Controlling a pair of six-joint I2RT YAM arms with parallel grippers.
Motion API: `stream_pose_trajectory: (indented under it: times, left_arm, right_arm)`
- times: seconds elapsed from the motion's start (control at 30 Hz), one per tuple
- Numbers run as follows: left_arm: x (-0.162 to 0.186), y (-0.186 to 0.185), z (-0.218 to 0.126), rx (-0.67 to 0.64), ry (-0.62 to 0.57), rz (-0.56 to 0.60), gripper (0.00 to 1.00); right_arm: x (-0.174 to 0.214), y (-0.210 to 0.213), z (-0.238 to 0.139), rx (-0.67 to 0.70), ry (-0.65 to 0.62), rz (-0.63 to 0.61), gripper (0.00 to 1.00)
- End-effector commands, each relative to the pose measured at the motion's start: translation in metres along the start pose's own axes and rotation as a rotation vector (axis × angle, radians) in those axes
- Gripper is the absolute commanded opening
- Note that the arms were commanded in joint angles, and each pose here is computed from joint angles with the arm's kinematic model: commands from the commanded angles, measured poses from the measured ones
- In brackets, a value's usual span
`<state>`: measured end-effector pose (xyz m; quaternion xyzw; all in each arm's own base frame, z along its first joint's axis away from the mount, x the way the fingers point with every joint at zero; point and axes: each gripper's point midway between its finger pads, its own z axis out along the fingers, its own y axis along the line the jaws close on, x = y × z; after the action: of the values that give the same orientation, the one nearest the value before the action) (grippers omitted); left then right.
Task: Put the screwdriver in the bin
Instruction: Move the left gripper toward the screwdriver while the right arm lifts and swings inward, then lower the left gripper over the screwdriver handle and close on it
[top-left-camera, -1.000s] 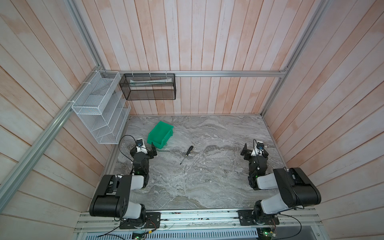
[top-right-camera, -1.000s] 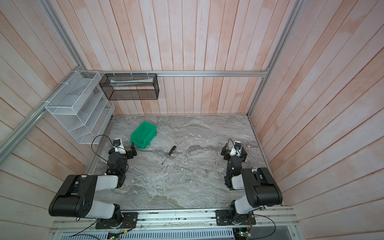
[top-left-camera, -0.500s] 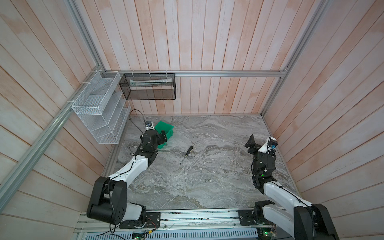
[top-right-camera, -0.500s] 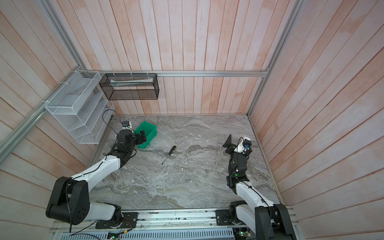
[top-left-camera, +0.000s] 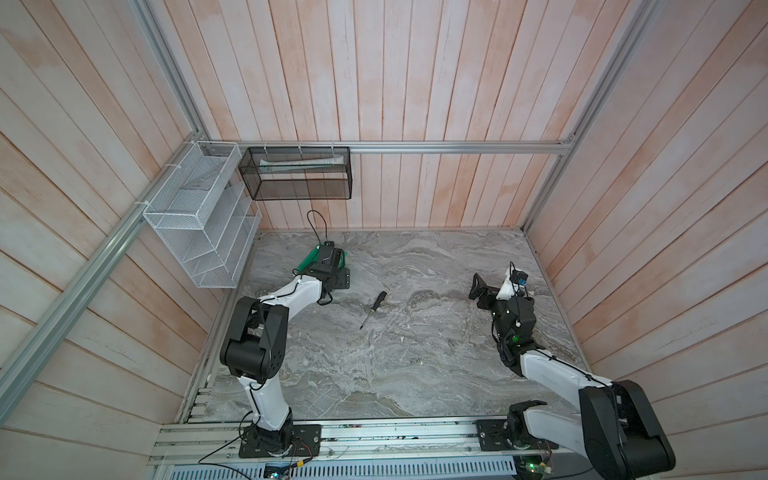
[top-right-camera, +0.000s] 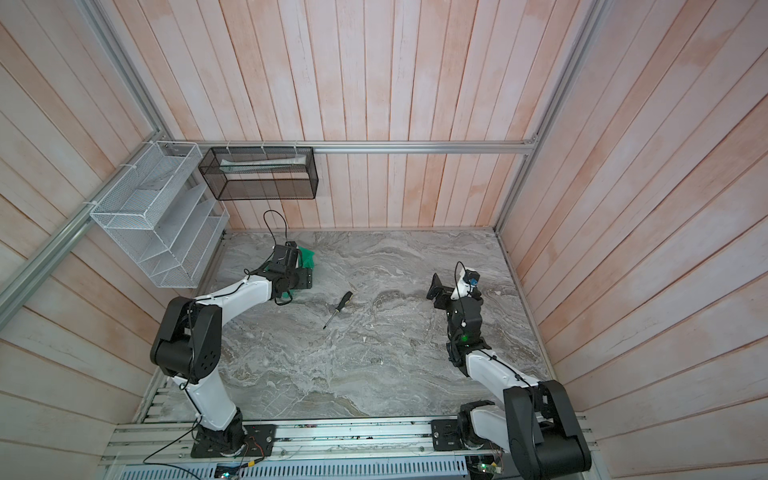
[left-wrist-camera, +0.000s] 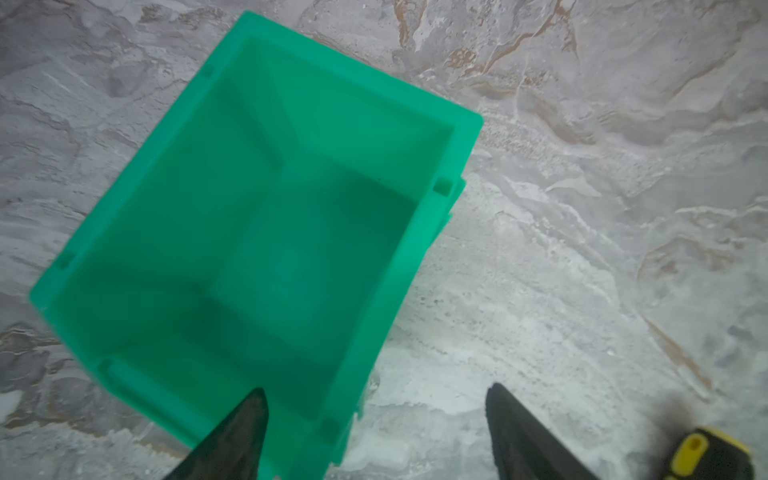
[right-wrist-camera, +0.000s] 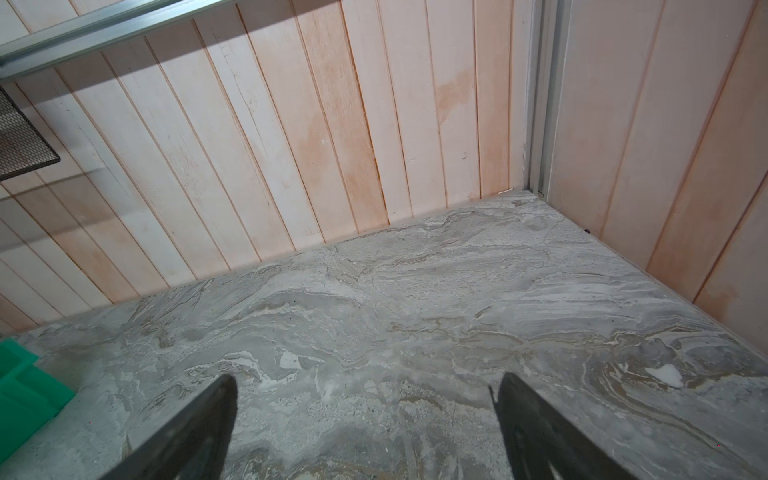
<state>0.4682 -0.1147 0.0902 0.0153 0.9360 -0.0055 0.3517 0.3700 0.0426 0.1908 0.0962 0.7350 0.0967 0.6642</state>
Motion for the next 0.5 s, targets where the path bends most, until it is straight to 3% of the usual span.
stream_pose_trajectory:
  times: [0.0, 0.13, 0.3, 0.47]
  left_arm:
    - [0.007, -0.027, 0.0, 0.055, 0.047, 0.039, 0.76]
    - [0.009, -0.045, -0.002, 0.1, 0.056, 0.028, 0.7]
    - [0.016, -0.055, -0.002, 0.119, 0.073, 0.036, 0.67]
    - [0.015, -0.062, -0.009, 0.144, 0.063, 0.046, 0.66]
  right_arm:
    - [-0.007, 0.012, 0.003, -0.048, -0.002, 0.01, 0.98]
    - [-0.005, 0.052, 0.002, -0.23, 0.028, -0.034, 0.98]
    - [0.018, 0.129, -0.009, -0.419, 0.099, -0.254, 0.98]
    - [0.028, 0.171, -0.038, -0.612, 0.105, -0.292, 0.98]
